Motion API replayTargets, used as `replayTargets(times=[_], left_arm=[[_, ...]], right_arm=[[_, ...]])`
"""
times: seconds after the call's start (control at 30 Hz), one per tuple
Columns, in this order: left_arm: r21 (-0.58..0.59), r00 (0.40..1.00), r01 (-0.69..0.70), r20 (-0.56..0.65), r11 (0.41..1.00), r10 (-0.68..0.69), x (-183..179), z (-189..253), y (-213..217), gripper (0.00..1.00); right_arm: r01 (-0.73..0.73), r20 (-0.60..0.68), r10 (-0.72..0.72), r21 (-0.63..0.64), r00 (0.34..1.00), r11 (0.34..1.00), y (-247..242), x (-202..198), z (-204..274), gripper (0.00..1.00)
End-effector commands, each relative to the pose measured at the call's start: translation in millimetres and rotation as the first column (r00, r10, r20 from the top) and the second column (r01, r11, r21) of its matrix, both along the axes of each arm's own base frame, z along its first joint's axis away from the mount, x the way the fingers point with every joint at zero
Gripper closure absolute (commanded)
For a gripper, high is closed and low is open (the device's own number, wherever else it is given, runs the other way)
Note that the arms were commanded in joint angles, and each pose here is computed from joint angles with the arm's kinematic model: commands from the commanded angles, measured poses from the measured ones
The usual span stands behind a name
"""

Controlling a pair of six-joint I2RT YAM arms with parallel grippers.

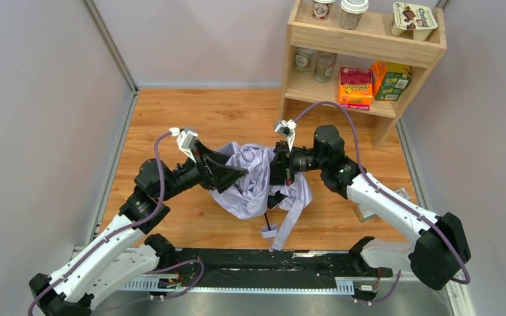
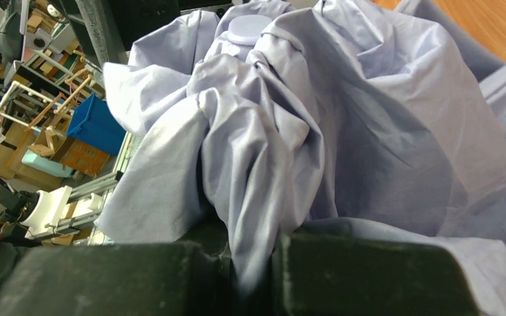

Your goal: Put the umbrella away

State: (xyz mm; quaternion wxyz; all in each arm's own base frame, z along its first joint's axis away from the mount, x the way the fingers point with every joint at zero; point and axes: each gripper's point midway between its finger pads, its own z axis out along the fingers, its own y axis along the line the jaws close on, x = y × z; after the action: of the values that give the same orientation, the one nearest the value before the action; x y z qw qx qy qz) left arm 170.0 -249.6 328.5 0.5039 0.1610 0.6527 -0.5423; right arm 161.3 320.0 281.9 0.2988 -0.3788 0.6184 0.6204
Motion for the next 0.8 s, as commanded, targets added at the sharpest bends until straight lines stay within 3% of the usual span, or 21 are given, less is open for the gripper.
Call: replayTargets(times=[0.0, 0.37, 0.43, 0.5, 0.6, 0.67, 0.77], left_arm=[[-0.097, 0.987, 0.106, 0.131, 0.99, -0.093, -9, 49, -13, 0.2], [-0.052, 0.989, 0.126, 0.08, 0.991, -0.122, 5, 38, -29, 0.21], [-0.062, 0.986, 0.148, 0.084, 0.987, -0.143, 3, 39, -32, 0.28], [-0.062, 0.983, 0.175, 0.077, 0.983, -0.17, 1, 39, -35, 0.41], [-0.039, 0.984, 0.173, 0.043, 0.984, -0.171, 2, 30, -36, 0.7], [-0.037, 0.987, 0.162, 0.026, 0.986, -0.161, 4, 26, -35, 0.84], [-0.068, 0.985, 0.171, 0.032, 0.983, -0.169, 0, 29, -34, 0.97]], right_arm=[[-0.049, 0.108, 0.045, 0.036, 0.993, 0.998, 8, -10, 28, 1.0], [-0.128, 0.117, 0.134, -0.061, 0.984, 0.99, 23, -24, 18, 1.0], [-0.142, 0.117, 0.15, -0.071, 0.982, 0.987, 24, -27, 17, 1.0], [-0.127, 0.122, 0.135, -0.072, 0.983, 0.989, 24, -25, 18, 1.0], [-0.126, 0.113, 0.133, -0.07, 0.985, 0.99, 25, -25, 20, 1.0], [-0.121, 0.105, 0.129, -0.075, 0.986, 0.99, 26, -24, 21, 1.0], [-0.058, 0.09, 0.068, -0.102, 0.994, 0.993, 25, -17, 18, 1.0]])
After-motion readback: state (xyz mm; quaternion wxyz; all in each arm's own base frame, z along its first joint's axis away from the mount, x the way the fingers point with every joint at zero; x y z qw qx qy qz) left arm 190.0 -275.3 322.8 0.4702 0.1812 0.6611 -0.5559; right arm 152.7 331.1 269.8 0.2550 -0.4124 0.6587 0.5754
